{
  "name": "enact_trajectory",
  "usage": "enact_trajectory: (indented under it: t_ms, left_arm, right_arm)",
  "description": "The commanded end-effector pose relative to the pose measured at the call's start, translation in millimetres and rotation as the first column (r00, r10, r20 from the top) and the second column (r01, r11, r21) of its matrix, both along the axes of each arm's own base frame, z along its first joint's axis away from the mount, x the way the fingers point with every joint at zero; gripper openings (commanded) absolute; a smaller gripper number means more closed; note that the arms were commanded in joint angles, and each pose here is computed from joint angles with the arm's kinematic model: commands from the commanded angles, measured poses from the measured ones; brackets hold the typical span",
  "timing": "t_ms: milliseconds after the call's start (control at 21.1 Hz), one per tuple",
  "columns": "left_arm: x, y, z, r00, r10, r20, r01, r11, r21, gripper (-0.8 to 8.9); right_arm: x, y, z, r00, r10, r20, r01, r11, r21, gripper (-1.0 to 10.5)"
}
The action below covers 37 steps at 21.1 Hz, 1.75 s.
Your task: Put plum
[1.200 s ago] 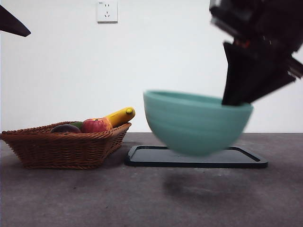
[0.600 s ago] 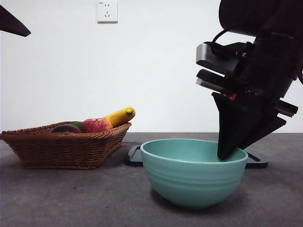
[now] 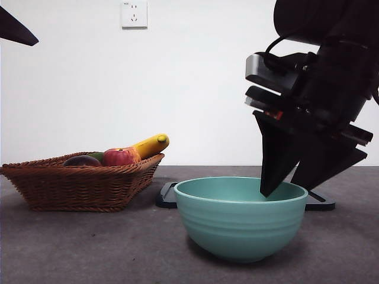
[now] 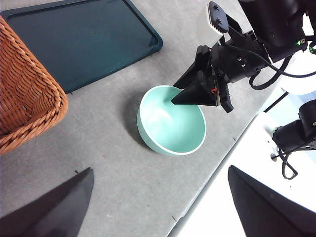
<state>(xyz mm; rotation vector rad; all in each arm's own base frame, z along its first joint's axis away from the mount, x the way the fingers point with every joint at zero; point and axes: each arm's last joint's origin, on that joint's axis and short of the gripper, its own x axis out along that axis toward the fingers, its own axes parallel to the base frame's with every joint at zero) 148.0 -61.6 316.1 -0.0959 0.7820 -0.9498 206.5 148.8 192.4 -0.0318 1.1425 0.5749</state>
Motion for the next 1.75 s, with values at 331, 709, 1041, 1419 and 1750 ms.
enact_trajectory:
  t_ms: [331, 709, 1041, 1419, 1750]
  left_arm:
    - [1.1, -1.1, 4.8, 1.0, -0.016, 0.023, 0.016, 1.0, -0.006, 4.33]
    - [0.3, -0.9, 4.0, 1.0, -0.016, 0.011, 0.016, 1.0, -0.003, 4.33]
    - [-0.3, -0.7, 3.4, 1.0, -0.016, 0.001, 0.016, 1.0, 0.0, 4.33]
    - [-0.3, -0.7, 3.4, 1.0, -0.016, 0.001, 0.016, 1.0, 0.0, 4.33]
    - [-0.3, -0.7, 3.4, 1.0, -0.016, 0.001, 0.016, 1.0, 0.0, 2.91]
  right_arm:
    - [-23.4, -14.6, 90.2, 0.972, -0.009, 0.235, -0.023, 0.99, 0.136, 2.1]
    - [-76.2, -47.0, 137.6, 0.955, 0.045, 0.294, -0.13, 0.952, 0.278, 2.1]
    - [-100.7, -61.1, 135.9, 0.975, 0.116, 0.187, -0.168, 0.942, 0.29, 2.1]
    - [-100.6, -61.0, 136.1, 0.975, 0.117, 0.191, -0.17, 0.942, 0.29, 2.1]
    - [-100.6, -61.0, 136.0, 0.973, 0.124, 0.196, -0.178, 0.942, 0.286, 2.0]
